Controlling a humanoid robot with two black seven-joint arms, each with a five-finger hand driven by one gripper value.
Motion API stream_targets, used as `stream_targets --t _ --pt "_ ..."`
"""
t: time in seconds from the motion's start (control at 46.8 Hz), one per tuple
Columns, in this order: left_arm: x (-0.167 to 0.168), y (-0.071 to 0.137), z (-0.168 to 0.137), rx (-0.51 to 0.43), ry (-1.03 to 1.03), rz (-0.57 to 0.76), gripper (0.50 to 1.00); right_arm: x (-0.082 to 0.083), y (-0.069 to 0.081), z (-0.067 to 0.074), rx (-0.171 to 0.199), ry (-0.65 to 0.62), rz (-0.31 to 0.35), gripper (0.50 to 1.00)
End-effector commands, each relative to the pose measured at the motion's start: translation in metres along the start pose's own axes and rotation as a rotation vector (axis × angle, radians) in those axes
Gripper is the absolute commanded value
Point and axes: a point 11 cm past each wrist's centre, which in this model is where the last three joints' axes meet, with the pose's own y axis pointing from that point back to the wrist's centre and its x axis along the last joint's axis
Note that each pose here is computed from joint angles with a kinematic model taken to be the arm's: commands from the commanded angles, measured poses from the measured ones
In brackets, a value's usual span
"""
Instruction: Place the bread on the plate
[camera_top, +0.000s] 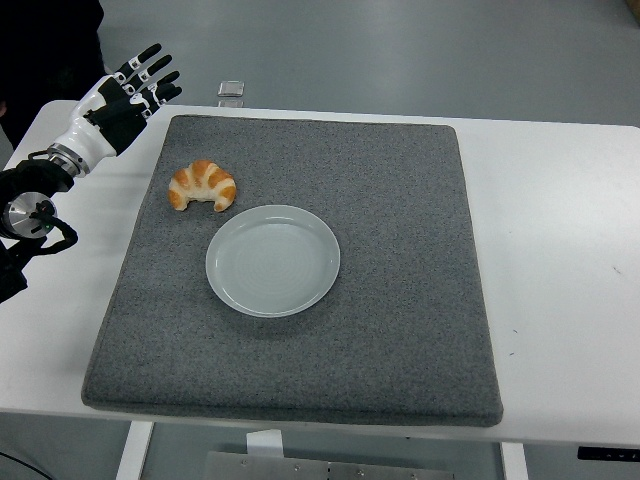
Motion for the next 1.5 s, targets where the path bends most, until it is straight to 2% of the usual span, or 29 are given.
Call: stream_targets --t 0.0,1.197,1.325,1.474 --pt "-0.001 -0.001 0.000 -0.001 0.002 -0.001 0.990 0.000 0.000 0.000 0.000 0.000 0.000 0.930" --pt "0.000 -0.003 0.005 0.015 -0.039 0.012 0.988 0.000 0.000 0.000 0.000 0.000 0.000 0.930" --pt "0.002 -0.011 0.040 -0.001 -0.093 0.026 0.988 0.000 0.000 0.000 0.000 0.000 0.000 0.930" --pt "-0.007 -0.018 0.078 0.054 -0.182 0.003 0.988 0.000 0.000 0.000 0.000 0.000 0.000 0.930"
